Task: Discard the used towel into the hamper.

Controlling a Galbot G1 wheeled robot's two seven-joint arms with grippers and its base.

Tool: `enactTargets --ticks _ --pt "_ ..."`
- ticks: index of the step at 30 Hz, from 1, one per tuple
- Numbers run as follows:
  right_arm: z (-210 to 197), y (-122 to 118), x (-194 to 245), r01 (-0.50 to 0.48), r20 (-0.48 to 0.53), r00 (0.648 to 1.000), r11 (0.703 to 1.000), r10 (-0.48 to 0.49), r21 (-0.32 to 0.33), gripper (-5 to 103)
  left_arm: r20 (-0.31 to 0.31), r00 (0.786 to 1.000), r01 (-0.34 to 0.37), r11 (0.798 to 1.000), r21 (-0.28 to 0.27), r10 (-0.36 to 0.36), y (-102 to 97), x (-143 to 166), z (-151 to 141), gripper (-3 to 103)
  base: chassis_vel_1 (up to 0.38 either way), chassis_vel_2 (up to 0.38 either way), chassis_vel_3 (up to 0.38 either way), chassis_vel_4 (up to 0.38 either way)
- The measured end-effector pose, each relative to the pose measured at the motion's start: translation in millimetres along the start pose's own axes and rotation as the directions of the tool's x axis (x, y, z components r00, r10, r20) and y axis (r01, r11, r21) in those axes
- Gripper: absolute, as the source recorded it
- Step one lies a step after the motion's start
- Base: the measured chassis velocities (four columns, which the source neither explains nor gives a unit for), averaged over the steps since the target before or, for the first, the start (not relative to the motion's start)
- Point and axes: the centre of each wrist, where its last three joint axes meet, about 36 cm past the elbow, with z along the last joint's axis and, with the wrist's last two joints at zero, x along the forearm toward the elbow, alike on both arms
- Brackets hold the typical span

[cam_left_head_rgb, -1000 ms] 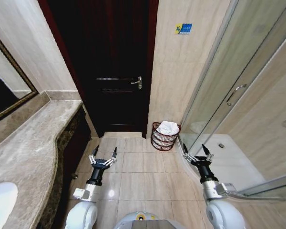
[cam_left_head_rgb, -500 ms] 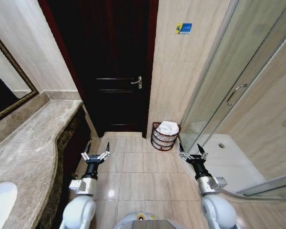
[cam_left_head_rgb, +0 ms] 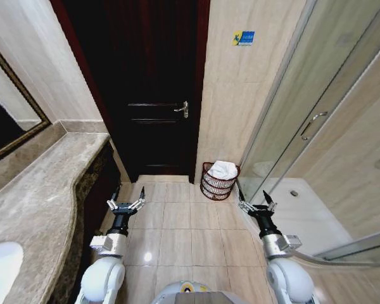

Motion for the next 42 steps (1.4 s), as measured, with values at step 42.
enactTargets --ticks 42 --pt "-0.2 -0.1 0.1 -0.001 0.002 1.0 1.0 0.001 0.0 100 0.001 1.0 -0.002 1.0 0.0 0.002 -0.1 0.1 0.4 100 0.0 0.0 0.0 0.0"
